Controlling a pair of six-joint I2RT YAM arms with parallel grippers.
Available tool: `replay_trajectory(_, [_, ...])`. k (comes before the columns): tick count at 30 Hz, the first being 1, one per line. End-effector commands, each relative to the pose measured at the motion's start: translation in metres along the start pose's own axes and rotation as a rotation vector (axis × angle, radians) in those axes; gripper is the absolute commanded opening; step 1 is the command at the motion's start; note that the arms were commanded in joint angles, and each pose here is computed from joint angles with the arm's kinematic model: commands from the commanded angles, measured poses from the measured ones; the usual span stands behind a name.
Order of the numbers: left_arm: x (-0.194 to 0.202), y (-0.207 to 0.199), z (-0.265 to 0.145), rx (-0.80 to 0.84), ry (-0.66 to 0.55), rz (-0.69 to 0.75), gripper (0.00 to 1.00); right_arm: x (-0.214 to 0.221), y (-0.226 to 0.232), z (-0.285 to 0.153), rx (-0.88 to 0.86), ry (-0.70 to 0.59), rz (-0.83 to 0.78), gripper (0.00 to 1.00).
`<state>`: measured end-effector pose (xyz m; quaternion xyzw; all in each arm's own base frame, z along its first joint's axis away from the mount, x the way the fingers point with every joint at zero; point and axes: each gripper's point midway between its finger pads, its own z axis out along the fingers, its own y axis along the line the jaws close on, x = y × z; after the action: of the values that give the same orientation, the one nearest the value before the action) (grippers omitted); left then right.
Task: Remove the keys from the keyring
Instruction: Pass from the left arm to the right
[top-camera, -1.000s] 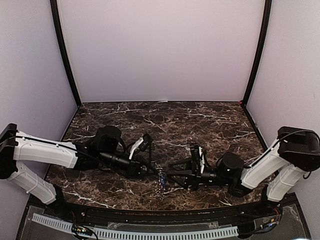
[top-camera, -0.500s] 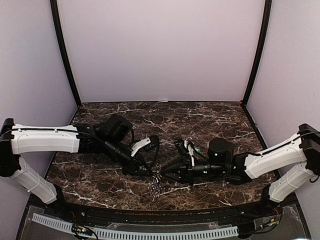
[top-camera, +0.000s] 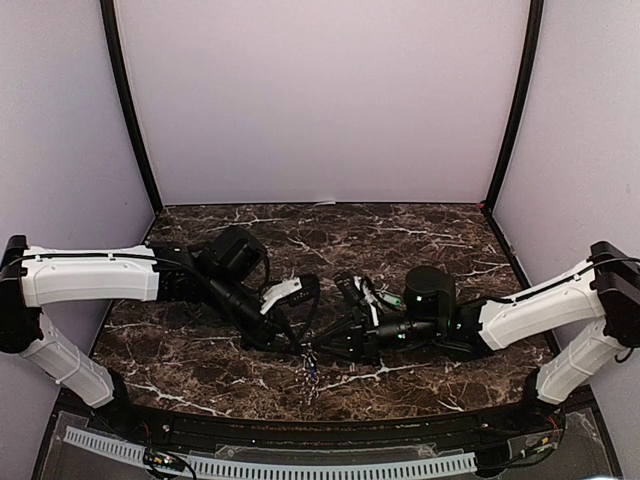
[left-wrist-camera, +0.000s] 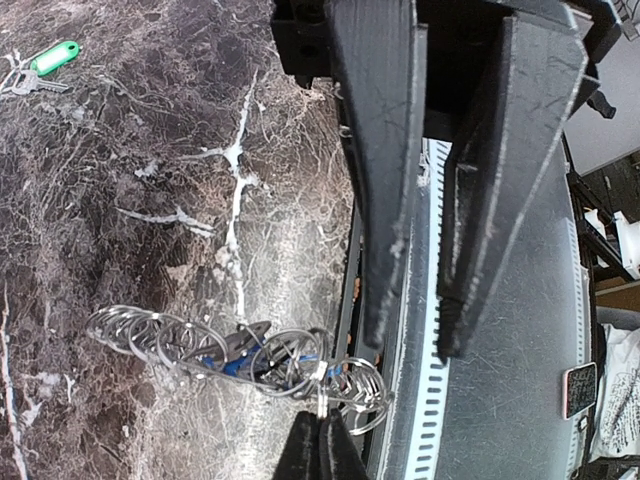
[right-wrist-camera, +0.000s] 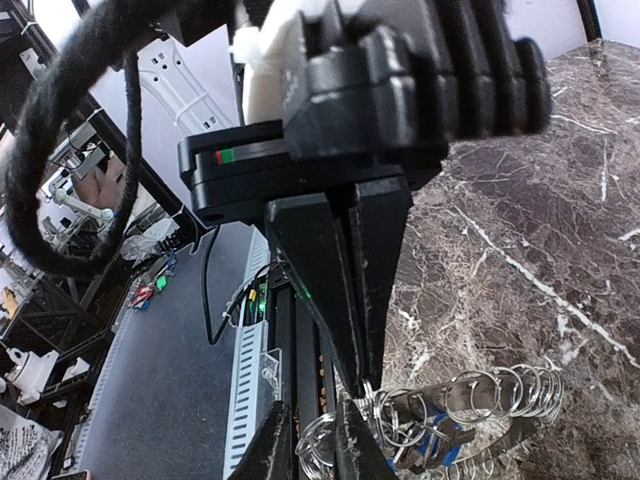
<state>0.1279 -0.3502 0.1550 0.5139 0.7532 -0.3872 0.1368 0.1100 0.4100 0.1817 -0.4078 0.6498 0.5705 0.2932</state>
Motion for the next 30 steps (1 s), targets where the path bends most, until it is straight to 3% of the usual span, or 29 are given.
replay_trajectory(1, [0.003,-0.002,-0.002,0.007,0.028,0.001,0.0,-0.012,0.007,0.007,-0.059,-0.011,-0.007,0.16])
replay_trajectory(30, [0.005,-0.008,-0.002,0.046,0.029,0.027,0.0,-0.005,-0.015,0.018,0.003,-0.008,-0.01,0.21])
